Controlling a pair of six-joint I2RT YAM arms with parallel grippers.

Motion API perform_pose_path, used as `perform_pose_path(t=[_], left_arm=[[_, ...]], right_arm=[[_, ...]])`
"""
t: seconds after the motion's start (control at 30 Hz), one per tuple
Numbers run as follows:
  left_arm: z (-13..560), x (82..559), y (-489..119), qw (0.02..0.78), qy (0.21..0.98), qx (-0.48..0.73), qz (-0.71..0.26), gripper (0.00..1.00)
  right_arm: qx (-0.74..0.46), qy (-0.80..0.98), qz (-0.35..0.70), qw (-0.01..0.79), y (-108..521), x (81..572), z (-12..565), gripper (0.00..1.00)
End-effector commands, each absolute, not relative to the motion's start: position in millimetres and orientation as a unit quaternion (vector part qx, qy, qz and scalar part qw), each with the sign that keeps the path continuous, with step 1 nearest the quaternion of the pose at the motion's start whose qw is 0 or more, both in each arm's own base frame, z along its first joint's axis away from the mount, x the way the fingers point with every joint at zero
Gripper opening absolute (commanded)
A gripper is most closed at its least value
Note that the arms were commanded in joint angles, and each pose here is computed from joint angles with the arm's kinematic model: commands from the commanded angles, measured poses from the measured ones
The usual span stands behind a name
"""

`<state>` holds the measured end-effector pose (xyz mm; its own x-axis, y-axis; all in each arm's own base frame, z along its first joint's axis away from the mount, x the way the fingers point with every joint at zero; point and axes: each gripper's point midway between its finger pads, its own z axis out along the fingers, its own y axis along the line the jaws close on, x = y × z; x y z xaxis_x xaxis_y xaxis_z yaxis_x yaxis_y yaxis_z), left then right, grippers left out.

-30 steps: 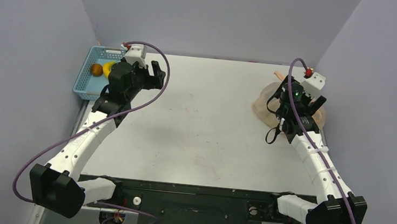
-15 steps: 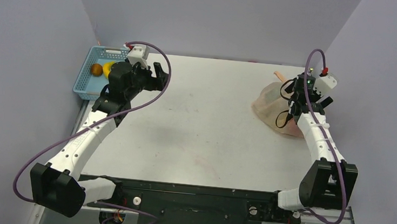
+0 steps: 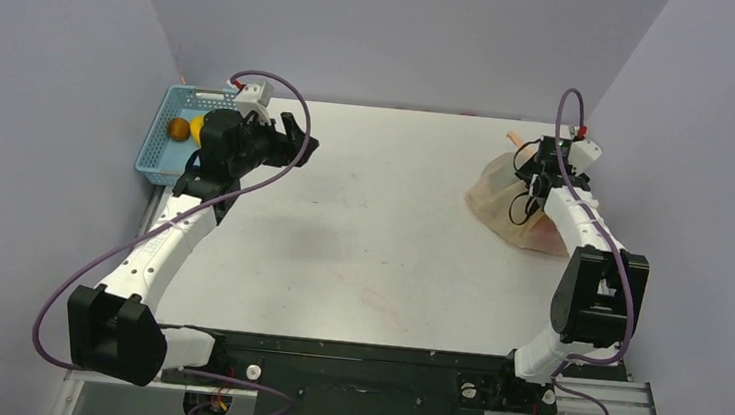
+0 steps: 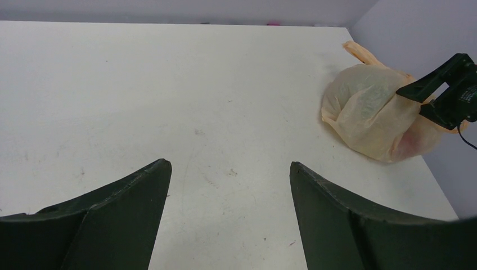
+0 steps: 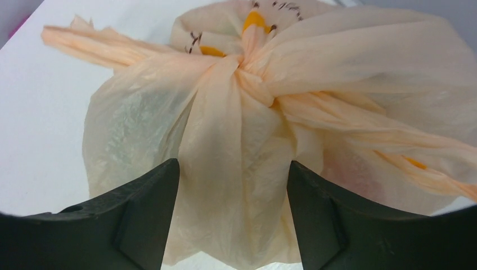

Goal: Take the fake fruits out of the plastic bag
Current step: Move the plastic bag to the center of the board.

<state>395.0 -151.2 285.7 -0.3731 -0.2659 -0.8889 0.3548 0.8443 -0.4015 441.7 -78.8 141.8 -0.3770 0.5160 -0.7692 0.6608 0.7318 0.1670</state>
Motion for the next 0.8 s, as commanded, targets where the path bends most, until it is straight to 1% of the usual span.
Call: perform_pose_path(t=[0.0,0.07,0.1,0.13,0.17,0.2,0.23,0.3,0.43,0.57,0.67,0.77], left_arm=[[317.5,399.5,-163.9,0.583,0.747,0.044,-0.317,0.75],[314.8,401.1,-165.4,0.578,0.750,0.042,-0.319,0.75],[313.0,401.6,-167.1,0.574,0.752,0.043,-0.322,0.75],[311.8,401.9,-168.1,0.571,0.753,0.044,-0.324,0.75],[310.2,402.9,-169.7,0.568,0.754,0.045,-0.327,0.75],[309.1,403.4,-170.2,0.565,0.756,0.045,-0.328,0.75],[307.3,404.4,-171.5,0.561,0.757,0.045,-0.331,0.75],[304.6,404.6,-173.9,0.556,0.759,0.046,-0.336,0.75],[298.6,406.6,-178.6,0.544,0.763,0.044,-0.347,0.75],[287.3,410.4,-183.1,0.527,0.771,0.035,-0.356,0.75],[280.6,413.4,-187.5,0.506,0.779,0.027,-0.369,0.75],[271.0,417.1,-191.7,0.488,0.788,0.025,-0.375,0.75]], right_arm=[[0.328,0.839,-0.053,0.430,-51.8,443.3,134.2,0.62],[0.309,0.849,-0.050,0.425,-43.4,441.3,128.3,0.52],[0.298,0.854,-0.046,0.423,-40.4,440.4,124.3,0.44],[0.295,0.855,-0.045,0.424,-40.0,440.1,123.6,0.40],[0.287,0.858,-0.043,0.423,-34.7,439.1,120.5,0.33],[0.282,0.860,-0.042,0.423,-30.0,438.9,119.8,0.28],[0.277,0.863,-0.043,0.421,-28.6,437.5,117.1,0.16],[0.265,0.868,-0.040,0.418,-20.6,436.3,114.6,0.07],[0.219,0.878,-0.030,0.425,13.0,434.4,120.0,0.01],[0.171,0.888,0.004,0.428,62.9,427.3,118.7,0.00],[0.120,0.898,0.057,0.419,117.6,416.0,111.4,0.00],[0.071,0.906,0.087,0.409,167.2,395.8,103.7,0.00]])
